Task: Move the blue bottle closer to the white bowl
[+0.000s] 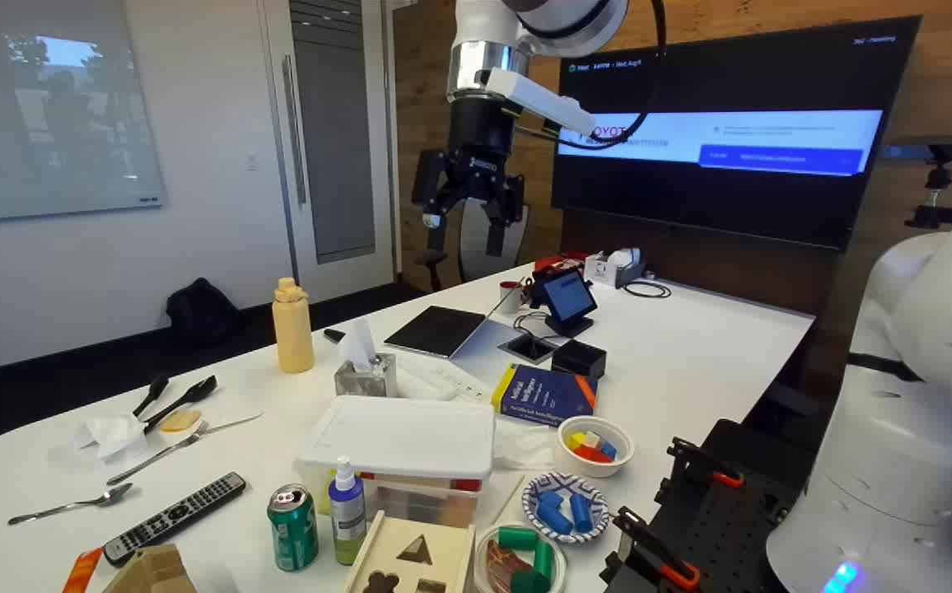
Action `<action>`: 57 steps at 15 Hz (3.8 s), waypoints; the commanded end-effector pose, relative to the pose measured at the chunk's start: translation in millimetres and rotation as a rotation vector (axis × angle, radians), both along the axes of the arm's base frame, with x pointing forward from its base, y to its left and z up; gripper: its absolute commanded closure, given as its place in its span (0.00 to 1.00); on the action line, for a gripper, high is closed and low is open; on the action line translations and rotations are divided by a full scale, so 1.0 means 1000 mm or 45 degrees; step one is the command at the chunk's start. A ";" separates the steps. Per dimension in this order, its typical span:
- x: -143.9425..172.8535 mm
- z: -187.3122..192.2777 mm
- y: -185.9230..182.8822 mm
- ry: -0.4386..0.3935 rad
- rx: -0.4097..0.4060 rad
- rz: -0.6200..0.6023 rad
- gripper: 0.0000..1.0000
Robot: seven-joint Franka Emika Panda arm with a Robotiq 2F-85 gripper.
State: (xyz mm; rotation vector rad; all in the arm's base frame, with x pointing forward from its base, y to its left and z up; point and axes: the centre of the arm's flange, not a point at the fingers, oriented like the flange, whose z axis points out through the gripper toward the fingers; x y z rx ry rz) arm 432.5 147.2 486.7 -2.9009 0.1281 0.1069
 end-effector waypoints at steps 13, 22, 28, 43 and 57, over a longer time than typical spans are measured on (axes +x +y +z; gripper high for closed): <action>0.131 -0.165 0.096 -0.062 -0.203 0.242 0.00; 0.151 -0.266 0.125 0.076 -0.198 0.251 0.00; 0.145 -0.316 0.139 0.102 -0.248 0.205 0.00; 0.167 -0.367 0.141 0.039 -0.313 0.098 0.00; 0.162 -0.363 0.141 0.057 -0.324 0.091 0.69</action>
